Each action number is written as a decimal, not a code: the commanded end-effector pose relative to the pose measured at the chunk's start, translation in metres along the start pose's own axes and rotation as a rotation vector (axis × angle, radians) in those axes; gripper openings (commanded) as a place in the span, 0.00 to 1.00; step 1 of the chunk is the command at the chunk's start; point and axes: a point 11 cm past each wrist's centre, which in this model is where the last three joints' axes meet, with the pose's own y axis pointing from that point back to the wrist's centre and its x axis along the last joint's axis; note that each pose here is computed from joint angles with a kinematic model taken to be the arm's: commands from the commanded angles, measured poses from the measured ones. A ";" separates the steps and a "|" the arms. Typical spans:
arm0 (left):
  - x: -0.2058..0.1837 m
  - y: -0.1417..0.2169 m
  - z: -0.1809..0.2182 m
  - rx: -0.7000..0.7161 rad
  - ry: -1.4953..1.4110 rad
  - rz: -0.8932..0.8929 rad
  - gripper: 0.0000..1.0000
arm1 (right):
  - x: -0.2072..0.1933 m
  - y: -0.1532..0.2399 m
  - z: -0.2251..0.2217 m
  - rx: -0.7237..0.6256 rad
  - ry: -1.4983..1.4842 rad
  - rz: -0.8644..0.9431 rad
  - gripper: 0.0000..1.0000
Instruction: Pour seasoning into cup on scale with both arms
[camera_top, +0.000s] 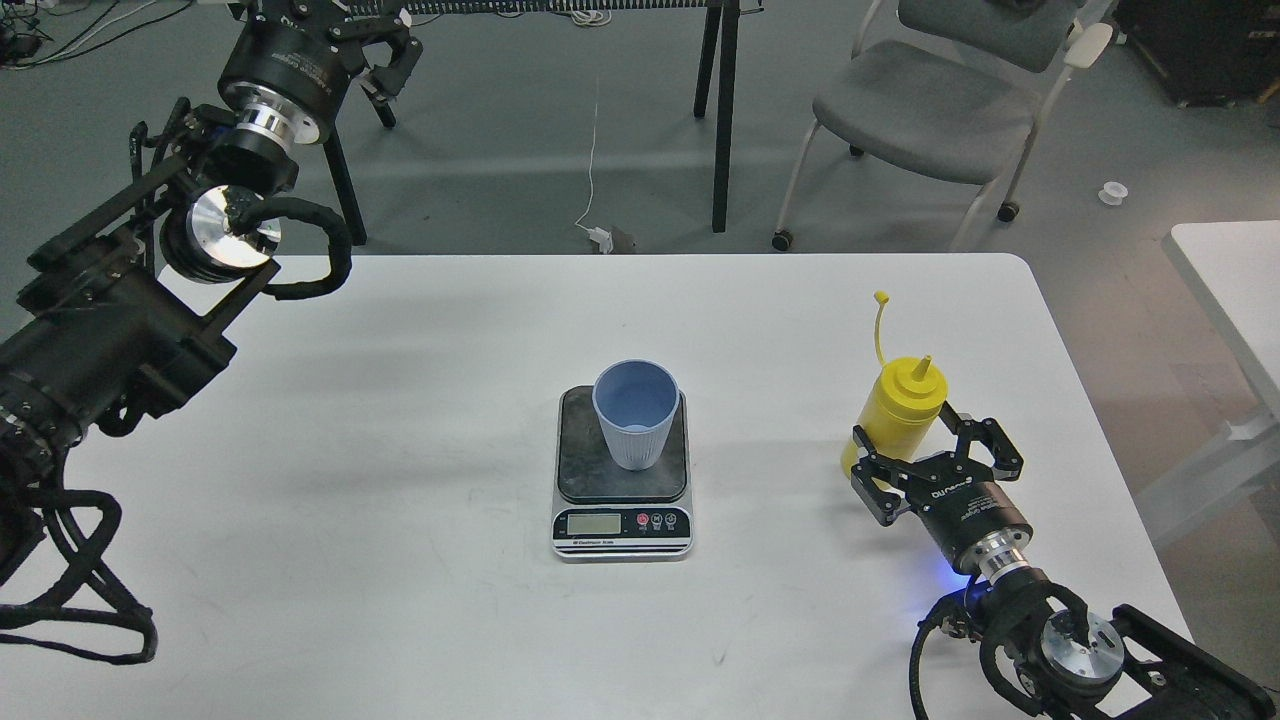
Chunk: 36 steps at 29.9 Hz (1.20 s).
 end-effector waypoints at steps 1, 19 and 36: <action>-0.002 0.000 0.000 0.002 0.001 -0.004 0.99 | 0.002 0.010 -0.002 -0.010 0.004 0.005 0.97; 0.000 0.000 0.008 -0.011 0.000 -0.005 0.99 | -0.019 0.078 -0.080 -0.032 0.303 0.032 0.99; 0.062 0.055 0.001 -0.049 0.103 0.133 0.99 | -0.179 -0.039 -0.253 0.394 0.543 -0.166 1.00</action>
